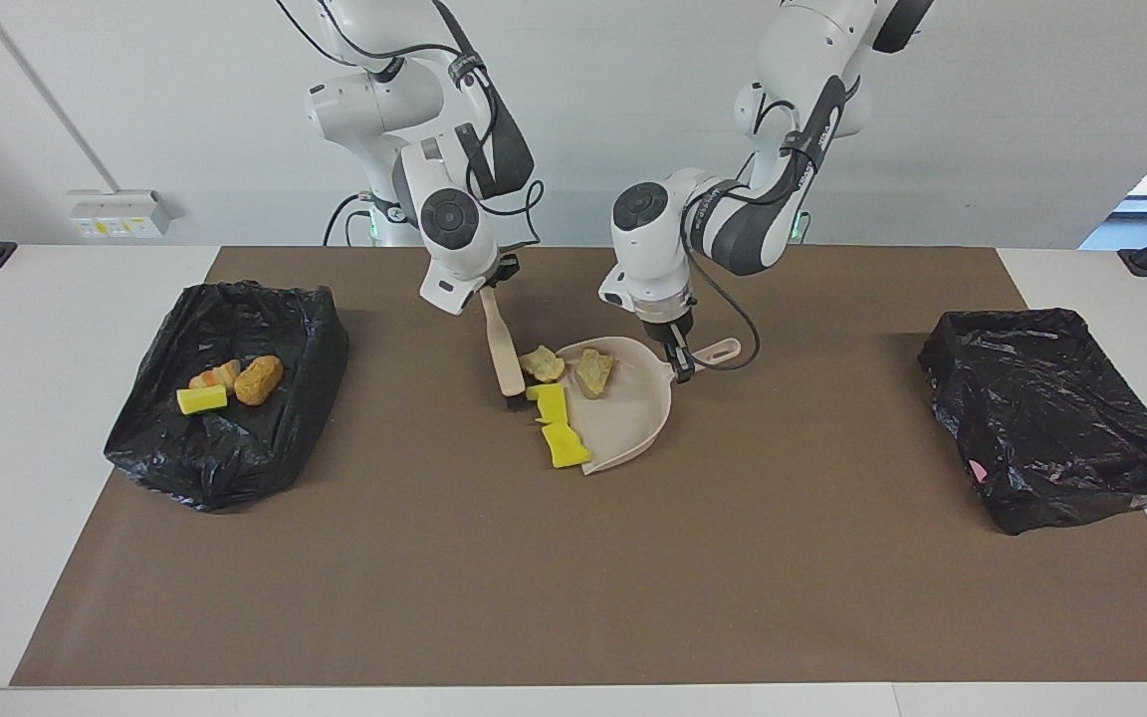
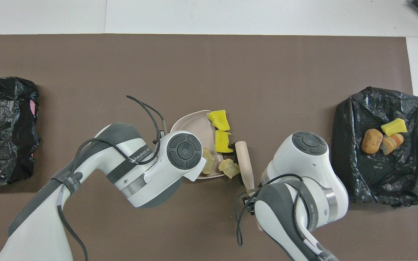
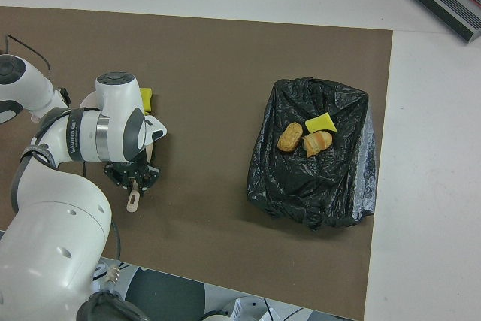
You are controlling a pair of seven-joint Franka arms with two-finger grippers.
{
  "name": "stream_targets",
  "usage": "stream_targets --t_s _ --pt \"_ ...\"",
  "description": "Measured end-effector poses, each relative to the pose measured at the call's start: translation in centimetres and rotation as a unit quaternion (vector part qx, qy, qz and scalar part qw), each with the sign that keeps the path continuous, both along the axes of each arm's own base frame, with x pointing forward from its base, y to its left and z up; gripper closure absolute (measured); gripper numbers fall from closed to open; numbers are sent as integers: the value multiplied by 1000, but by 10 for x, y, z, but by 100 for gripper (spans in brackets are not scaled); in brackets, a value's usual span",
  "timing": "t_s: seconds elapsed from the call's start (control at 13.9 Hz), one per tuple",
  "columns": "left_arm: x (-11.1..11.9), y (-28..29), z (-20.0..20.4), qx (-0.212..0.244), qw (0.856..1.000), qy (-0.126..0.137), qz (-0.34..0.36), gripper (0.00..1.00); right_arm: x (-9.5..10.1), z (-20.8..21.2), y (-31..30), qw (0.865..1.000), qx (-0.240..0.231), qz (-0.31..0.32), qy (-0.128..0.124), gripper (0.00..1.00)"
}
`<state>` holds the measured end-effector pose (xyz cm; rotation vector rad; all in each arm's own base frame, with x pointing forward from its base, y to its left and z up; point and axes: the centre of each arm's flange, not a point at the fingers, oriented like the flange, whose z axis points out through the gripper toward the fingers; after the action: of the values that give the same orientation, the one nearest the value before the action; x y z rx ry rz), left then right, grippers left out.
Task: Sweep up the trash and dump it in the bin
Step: 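Sweep the brush again across the dustpan lip with the right gripper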
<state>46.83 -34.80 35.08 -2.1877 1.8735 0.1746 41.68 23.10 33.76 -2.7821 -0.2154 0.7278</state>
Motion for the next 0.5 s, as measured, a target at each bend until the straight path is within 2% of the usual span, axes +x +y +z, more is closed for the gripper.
stream_targets --t_s 0.29,0.5 --pt "0 2 -1 2 1000 1 1 67 0 4 26 997 60 -48 5 74" --pt "1 3 -2 1 1000 2 3 67 9 23 42 997 70 -40 5 74"
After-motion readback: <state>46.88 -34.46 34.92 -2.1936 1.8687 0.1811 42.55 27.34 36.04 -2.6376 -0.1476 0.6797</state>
